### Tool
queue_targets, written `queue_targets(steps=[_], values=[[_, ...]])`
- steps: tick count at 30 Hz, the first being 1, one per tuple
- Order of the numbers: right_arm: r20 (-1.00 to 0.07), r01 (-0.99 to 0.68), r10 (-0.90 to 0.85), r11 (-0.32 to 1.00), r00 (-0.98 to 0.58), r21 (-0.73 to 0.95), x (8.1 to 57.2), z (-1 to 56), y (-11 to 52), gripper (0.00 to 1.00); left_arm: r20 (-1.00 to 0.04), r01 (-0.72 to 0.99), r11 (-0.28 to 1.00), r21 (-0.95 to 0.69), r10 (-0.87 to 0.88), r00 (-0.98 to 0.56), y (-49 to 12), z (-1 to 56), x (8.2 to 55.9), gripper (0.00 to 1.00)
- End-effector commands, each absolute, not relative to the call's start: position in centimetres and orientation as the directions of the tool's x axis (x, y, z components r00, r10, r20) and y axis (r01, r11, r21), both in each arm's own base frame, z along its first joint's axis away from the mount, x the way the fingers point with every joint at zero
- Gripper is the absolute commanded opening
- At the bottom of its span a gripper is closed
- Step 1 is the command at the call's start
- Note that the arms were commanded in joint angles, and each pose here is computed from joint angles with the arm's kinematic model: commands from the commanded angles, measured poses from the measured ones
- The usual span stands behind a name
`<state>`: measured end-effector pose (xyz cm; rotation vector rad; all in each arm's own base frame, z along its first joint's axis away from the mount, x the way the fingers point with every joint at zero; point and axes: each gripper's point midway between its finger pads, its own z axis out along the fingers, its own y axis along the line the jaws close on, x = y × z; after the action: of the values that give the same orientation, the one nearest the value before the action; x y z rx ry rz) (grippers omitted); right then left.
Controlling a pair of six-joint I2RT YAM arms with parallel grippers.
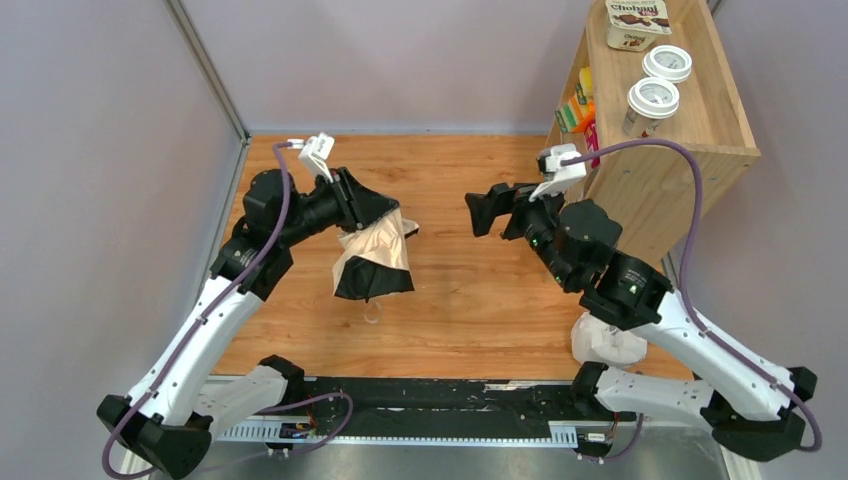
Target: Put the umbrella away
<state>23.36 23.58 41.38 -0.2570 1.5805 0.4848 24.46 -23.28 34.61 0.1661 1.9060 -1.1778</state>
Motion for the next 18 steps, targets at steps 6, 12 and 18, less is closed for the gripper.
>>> queue_targets(steps=[6, 12, 18], values=[[-0.647, -0.298, 0.388, 0.654, -0.657, 0.695, 23.7, 33.0, 27.1, 1.0, -0.54, 0.575, 0.269, -0.772, -0.754, -0.373, -19.5, 50.3, 23.4, 0.0], [-0.395, -0.235, 0.428, 0.38, -0.813, 0.895, 25.0, 32.4, 30.0, 1.0, -0.231, 0.423, 0.05, -0.905, -0.892, -0.389, -17.2, 50.5, 24.4, 0.0], [0.022, 0.079, 0.486, 0.097, -0.874, 0.992, 25.7, 31.3, 33.1, 1.0, -0.204, 0.475, 0.012, -0.88, -0.912, -0.355, -16.2, 51.7, 23.7, 0.0]])
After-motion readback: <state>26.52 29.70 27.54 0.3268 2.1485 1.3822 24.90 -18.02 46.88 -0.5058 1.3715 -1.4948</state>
